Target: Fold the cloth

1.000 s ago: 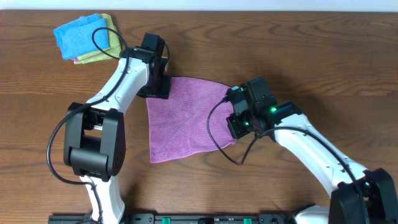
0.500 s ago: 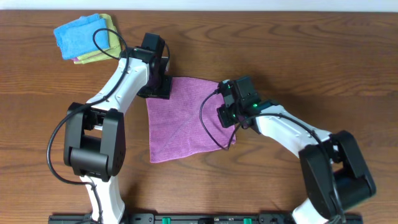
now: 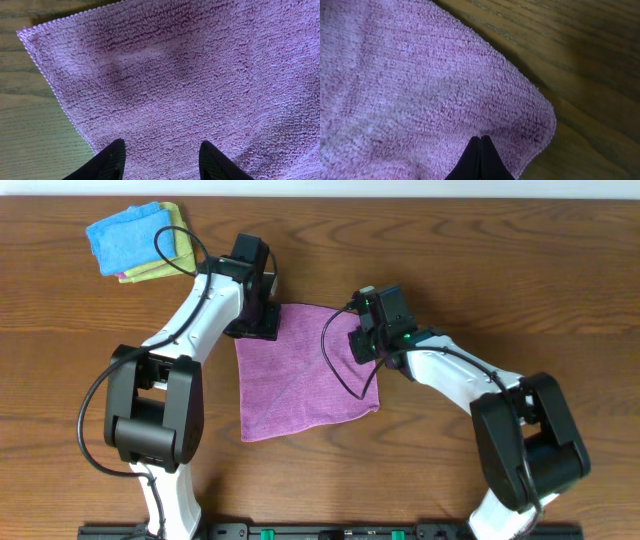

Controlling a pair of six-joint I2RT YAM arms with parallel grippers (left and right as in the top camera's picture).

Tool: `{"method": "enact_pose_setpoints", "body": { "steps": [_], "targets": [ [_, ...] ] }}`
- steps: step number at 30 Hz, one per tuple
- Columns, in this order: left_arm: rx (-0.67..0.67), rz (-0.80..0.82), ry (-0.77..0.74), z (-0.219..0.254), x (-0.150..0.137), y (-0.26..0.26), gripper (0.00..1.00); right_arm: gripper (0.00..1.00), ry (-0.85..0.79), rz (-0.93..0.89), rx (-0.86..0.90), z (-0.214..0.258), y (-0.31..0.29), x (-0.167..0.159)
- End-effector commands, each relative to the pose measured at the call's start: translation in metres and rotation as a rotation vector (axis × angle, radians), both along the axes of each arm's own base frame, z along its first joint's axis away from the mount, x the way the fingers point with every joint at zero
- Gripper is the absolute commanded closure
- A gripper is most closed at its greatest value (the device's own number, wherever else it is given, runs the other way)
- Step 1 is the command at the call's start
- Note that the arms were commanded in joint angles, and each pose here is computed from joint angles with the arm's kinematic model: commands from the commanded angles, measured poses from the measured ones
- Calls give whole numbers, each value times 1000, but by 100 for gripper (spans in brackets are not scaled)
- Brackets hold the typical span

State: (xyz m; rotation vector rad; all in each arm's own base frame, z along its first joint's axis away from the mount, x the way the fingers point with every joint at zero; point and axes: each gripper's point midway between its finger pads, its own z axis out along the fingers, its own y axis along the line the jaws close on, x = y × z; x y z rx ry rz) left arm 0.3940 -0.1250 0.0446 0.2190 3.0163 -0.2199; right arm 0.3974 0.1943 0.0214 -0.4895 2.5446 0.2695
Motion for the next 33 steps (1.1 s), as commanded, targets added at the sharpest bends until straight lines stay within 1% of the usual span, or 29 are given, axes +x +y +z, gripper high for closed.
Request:
{"method": "enact_pose_setpoints", "body": {
  "steps": [1,10,15,22,26,29,33],
  "targets": [
    [3,-11,21,-8,-3,0,50,99,-6,-26,-6,-5,-2,9],
    [3,-10,21,-8,-3,0,49,99,14,-59,-67,-28,-13,12],
    [3,-10,21,-8,-3,0,49,99,25,-145,-161,-34,-48,15],
    [3,-9,20,-8,-3,0,49,99,103,-220,-186,-42,-83,8],
    [3,-6,20,-8,-3,0,48,99,150,-254,-192,-46,-92,0],
    [0,3,14,-8,-1,-1,48,99,183,-234,-177,-49,-86,-8],
    [-3,6,7,-7,1,-1,48,99,256,-246,-180,-54,-85,-25]
  ]
}}
